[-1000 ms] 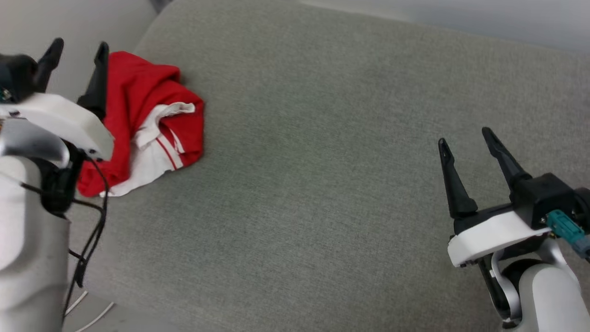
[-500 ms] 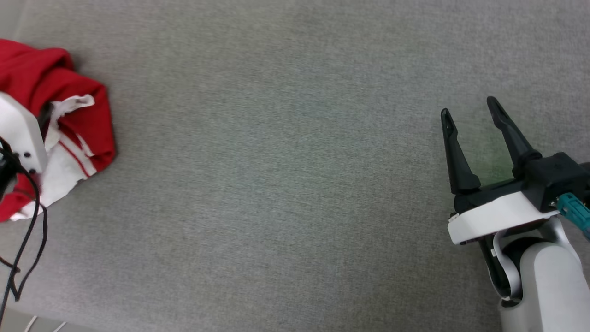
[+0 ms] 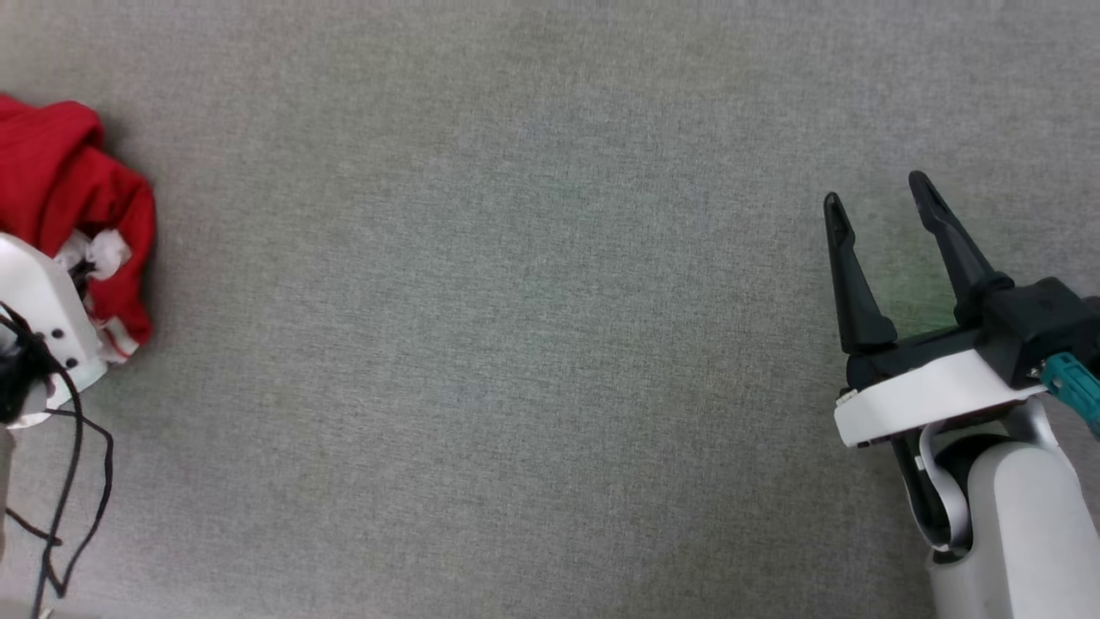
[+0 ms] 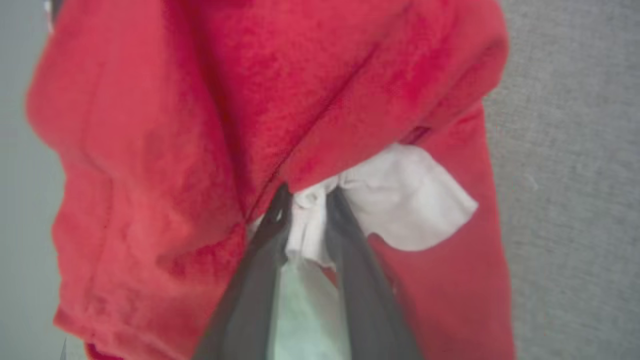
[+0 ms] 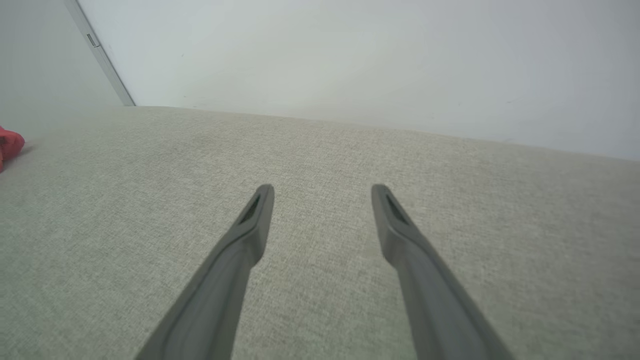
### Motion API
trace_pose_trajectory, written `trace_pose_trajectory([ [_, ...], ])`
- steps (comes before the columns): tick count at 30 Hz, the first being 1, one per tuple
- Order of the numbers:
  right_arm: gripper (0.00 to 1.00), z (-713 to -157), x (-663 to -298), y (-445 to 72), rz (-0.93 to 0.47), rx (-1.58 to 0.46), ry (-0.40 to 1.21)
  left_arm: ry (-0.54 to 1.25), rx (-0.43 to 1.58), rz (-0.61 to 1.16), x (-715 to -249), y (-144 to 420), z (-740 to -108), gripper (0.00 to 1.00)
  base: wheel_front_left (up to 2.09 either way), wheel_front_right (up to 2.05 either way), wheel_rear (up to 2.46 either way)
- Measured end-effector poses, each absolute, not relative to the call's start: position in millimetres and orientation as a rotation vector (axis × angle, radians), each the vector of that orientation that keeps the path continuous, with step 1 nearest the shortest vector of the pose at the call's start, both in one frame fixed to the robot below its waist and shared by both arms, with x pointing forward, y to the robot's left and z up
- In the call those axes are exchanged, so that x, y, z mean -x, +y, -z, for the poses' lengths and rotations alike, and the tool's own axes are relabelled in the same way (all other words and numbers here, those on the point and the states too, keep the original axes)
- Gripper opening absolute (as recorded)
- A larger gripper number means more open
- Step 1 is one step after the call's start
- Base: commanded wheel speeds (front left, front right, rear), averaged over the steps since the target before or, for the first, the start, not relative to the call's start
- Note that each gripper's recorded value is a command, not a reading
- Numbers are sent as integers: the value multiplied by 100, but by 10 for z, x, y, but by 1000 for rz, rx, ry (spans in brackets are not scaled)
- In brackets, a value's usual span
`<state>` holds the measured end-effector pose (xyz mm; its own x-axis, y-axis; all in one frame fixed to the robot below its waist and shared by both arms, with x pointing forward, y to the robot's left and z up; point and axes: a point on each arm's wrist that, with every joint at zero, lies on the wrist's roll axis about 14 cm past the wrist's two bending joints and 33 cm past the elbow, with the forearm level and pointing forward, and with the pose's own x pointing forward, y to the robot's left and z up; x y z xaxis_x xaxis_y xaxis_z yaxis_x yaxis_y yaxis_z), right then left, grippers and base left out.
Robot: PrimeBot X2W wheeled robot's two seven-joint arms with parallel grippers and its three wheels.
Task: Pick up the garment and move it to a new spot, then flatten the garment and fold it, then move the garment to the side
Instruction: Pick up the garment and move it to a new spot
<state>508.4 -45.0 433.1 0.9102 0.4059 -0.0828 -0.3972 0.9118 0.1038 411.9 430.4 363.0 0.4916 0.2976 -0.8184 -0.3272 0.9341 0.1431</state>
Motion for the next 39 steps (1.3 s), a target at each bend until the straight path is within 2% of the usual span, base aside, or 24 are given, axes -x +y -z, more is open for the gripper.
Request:
trace_pose_trajectory([
  [6, 100, -4506, -4998, -476, -410, -79, 80, 784, -43, -398, -4208, 4426, -3988, 0, 0, 0, 0],
  [11, 100, -4736, -4886, -483, -412, -85, 40, 489, -128, -381, -4472, 4480, -4695, 0, 0, 0, 0],
  [20, 100, -5127, -4575, -609, -388, -98, -24, 25, -192, -321, -4599, 4247, -5931, 0, 0, 0, 0],
  [25, 100, -5322, -4381, -782, -348, -97, -62, -140, -152, -231, -4646, 3802, -6351, 0, 0, 0, 0],
  [31, 100, -5467, -4126, -1141, -257, -84, -85, -228, -68, -79, -4657, 3014, -6384, 0, 0, 0, 0],
  [39, 100, -5576, -3814, -1695, -104, -50, -99, -222, 85, 199, -4584, 1663, -6145, 0, 0, 0, 0],
])
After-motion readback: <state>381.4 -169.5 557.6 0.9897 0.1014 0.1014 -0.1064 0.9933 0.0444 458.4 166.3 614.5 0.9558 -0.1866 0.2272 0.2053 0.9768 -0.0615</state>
